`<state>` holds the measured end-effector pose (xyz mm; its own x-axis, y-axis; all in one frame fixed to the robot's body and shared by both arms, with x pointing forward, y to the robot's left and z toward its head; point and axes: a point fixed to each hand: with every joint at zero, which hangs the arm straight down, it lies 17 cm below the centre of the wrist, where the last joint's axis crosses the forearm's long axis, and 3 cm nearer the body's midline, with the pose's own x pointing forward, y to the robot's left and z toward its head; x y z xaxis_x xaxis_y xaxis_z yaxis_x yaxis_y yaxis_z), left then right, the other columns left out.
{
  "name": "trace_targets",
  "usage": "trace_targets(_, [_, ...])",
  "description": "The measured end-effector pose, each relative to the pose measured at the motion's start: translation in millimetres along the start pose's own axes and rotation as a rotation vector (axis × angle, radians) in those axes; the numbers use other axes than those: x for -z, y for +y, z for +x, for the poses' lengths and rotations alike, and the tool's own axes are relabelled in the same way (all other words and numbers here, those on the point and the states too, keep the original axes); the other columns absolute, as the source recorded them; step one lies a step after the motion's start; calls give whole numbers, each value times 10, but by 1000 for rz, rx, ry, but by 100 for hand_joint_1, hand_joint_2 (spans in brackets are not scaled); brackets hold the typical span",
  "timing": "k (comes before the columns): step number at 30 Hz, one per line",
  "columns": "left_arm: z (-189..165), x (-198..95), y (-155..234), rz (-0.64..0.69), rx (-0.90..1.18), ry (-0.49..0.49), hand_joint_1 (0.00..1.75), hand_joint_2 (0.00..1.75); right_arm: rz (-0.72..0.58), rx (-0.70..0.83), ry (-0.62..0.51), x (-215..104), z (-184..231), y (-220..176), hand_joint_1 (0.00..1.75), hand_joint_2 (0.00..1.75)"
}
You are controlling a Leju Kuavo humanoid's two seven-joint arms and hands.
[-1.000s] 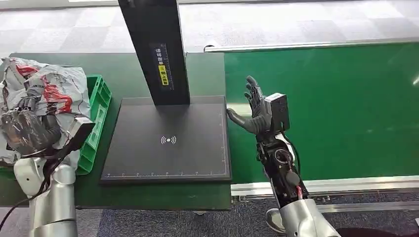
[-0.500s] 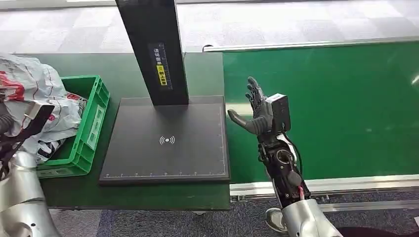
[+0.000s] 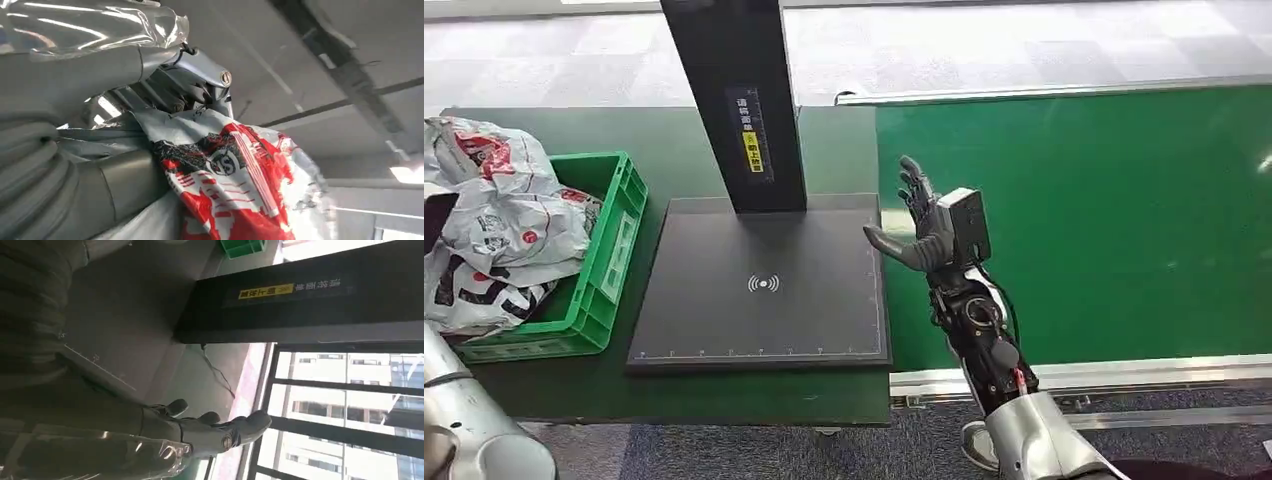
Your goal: Moved the parcel from conveyor to table for the left to box.
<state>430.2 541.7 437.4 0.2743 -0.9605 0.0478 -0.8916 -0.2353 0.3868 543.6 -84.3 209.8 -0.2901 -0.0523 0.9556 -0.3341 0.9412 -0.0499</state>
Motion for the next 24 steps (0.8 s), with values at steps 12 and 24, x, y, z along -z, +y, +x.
trace_targets(12, [-452, -243, -1428, -488, 94, 463, 175, 175, 53, 30, 39, -75, -97, 101, 0, 175])
trace_targets(24, [-1146, -778, -1651, -699, 382, 440, 0, 175, 105, 18, 50, -102, -123, 247, 0, 175])
